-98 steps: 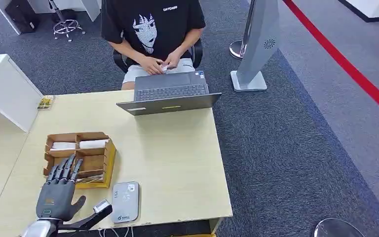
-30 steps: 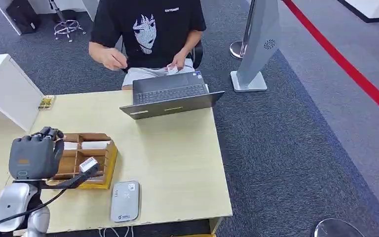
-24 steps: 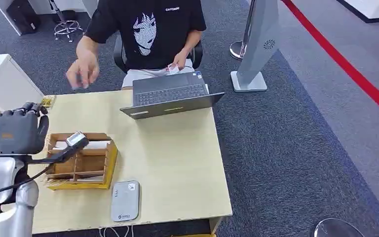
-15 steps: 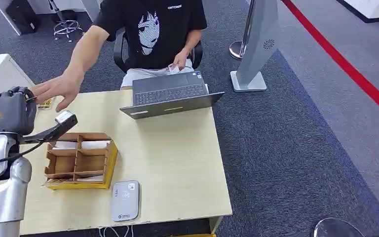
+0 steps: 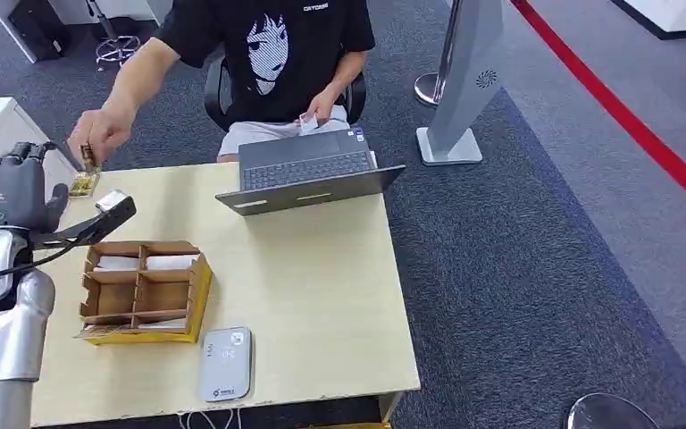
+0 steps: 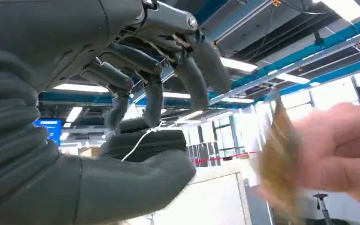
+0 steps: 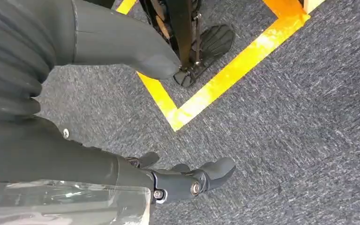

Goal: Pass the card to the sensor for recognition and then transmit it.

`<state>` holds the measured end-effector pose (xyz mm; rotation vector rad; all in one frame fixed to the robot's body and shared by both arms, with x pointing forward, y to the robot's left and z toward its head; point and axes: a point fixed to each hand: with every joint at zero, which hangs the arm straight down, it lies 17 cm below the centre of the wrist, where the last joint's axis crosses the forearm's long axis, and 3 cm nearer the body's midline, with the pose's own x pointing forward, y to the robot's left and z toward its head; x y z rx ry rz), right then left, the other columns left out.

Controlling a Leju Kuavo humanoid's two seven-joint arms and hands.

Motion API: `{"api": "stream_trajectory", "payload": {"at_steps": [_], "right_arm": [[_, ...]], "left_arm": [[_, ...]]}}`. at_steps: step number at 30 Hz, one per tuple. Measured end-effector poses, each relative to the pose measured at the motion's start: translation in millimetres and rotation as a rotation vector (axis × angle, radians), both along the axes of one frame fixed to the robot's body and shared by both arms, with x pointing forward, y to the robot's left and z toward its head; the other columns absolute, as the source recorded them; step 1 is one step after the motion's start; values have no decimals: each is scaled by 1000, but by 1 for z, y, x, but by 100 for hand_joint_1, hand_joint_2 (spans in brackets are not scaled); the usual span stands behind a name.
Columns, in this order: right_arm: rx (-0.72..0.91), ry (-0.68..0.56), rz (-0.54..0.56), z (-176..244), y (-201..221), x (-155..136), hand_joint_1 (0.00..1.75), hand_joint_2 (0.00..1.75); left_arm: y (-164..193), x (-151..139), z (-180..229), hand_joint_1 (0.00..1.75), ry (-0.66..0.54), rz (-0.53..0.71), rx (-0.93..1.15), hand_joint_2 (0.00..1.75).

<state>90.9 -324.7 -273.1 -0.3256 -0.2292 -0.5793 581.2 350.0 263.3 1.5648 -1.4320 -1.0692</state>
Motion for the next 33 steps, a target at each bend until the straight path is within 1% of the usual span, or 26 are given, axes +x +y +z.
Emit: {"api": "stream_trajectory", "payload": {"at_steps": [6,11,13,16,19,21,23,25,27,30,33], "right_arm": [[2,2,-1,0,0,0,0,175],[4,8,-15,-1,0,-3,0,175],[4,14,-29,-1,-1,-5,0,175],[2,28,-54,-1,-2,-10,0,175],[4,35,-65,-2,-2,-11,0,175],[2,42,-89,-1,-2,-12,0,175],[-1,69,-115,-2,-3,-22,0,175],[0,75,-129,-2,-1,-24,0,175],[-1,78,-143,-3,0,-26,0,175],[2,78,-157,-3,1,-26,0,175],[-1,52,-227,-2,2,-24,0,175]], "left_arm": [[-6,-4,3,0,-32,-27,6,175],[-31,-31,12,0,-109,-101,-27,175],[-45,-47,19,0,-152,-142,-66,175],[-60,-81,33,0,-240,-203,-179,175],[-66,-105,48,0,-313,-247,-288,175],[-69,-136,50,0,-352,-298,-411,175],[-75,-170,57,0,-405,-389,-564,175],[-74,-199,58,0,-449,-442,-651,175],[-67,-224,58,0,-487,-449,-680,175],[-61,-240,55,0,-495,-426,-696,175],[-52,-258,51,0,-515,-404,-742,175]]}}
